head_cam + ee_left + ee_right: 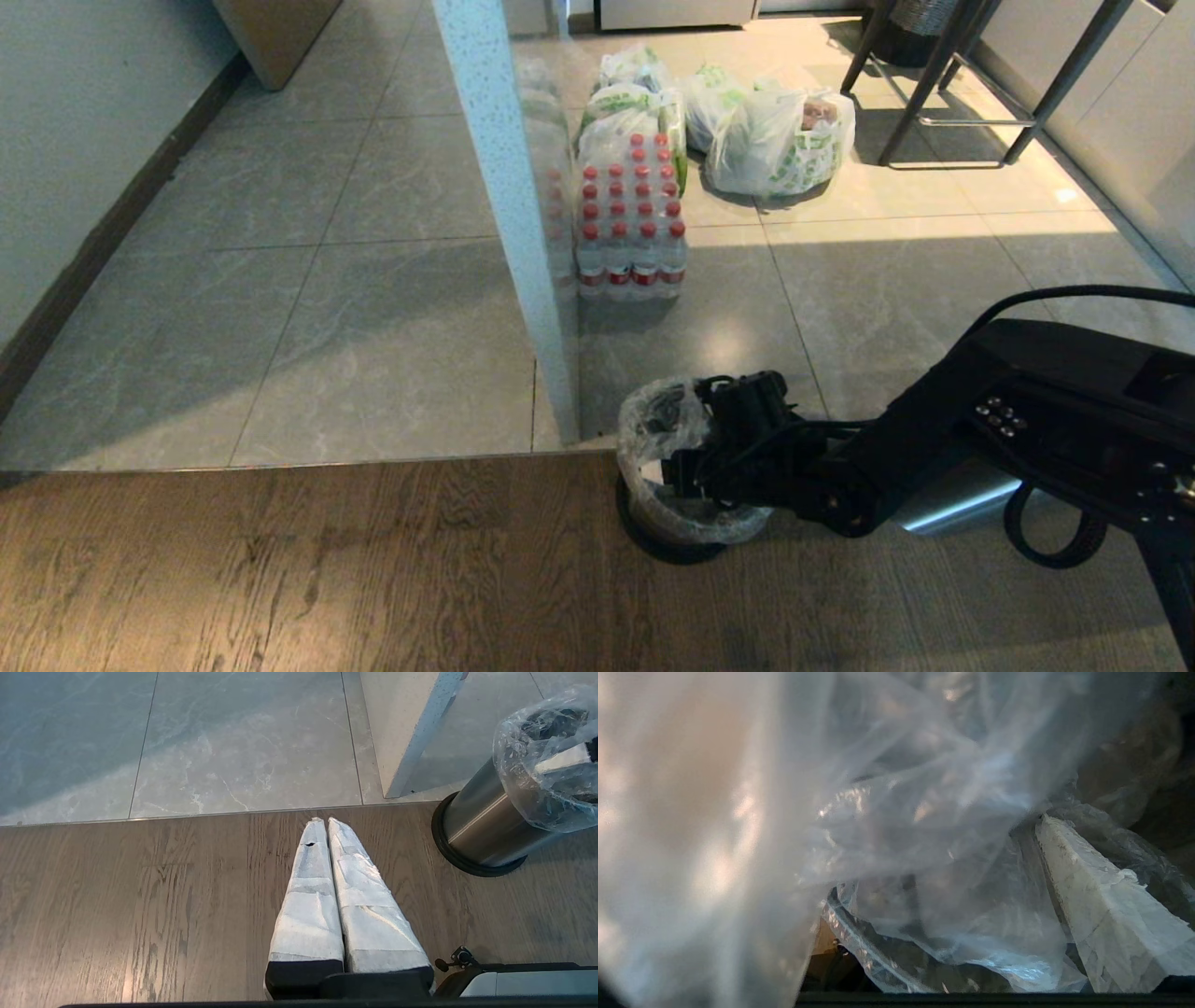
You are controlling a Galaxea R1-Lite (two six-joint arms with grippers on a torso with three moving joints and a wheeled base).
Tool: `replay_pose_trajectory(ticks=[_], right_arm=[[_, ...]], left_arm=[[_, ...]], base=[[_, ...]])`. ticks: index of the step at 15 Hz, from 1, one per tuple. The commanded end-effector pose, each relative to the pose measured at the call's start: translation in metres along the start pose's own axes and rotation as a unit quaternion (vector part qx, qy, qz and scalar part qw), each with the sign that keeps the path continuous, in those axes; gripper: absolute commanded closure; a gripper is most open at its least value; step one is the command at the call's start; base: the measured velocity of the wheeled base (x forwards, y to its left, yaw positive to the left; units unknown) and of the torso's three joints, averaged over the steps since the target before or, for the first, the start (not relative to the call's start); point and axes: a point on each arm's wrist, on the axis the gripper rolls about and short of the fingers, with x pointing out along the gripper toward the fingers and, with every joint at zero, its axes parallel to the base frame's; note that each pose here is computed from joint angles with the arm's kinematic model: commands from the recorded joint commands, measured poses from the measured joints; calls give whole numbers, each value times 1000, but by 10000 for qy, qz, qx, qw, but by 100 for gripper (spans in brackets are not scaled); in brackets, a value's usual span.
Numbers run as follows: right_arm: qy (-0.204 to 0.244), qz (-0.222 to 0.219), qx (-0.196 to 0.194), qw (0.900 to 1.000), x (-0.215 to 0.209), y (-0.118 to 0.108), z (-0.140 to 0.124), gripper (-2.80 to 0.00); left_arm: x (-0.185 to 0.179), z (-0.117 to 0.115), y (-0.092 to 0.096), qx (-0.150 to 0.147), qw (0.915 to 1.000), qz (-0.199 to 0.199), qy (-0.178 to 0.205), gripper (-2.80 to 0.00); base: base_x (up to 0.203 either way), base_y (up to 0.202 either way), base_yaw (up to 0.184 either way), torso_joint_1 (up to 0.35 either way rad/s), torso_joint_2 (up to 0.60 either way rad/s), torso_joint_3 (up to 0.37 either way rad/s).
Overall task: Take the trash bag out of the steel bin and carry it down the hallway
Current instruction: Pick up the trash bag
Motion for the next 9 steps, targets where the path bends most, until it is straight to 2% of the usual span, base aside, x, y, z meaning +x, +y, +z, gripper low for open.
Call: replay_pose_trajectory(ticks=[1,9], right_arm=[[45,-12,10,10000,8,-2,-5,-280],[201,132,28,9997,21,-4,-10,-280]], left_arm=[[0,0,0,0,10000,2,8,0],[0,0,0,0,10000,2,6,0]], base=[[0,0,0,0,0,0],[0,0,0,0,0,0]])
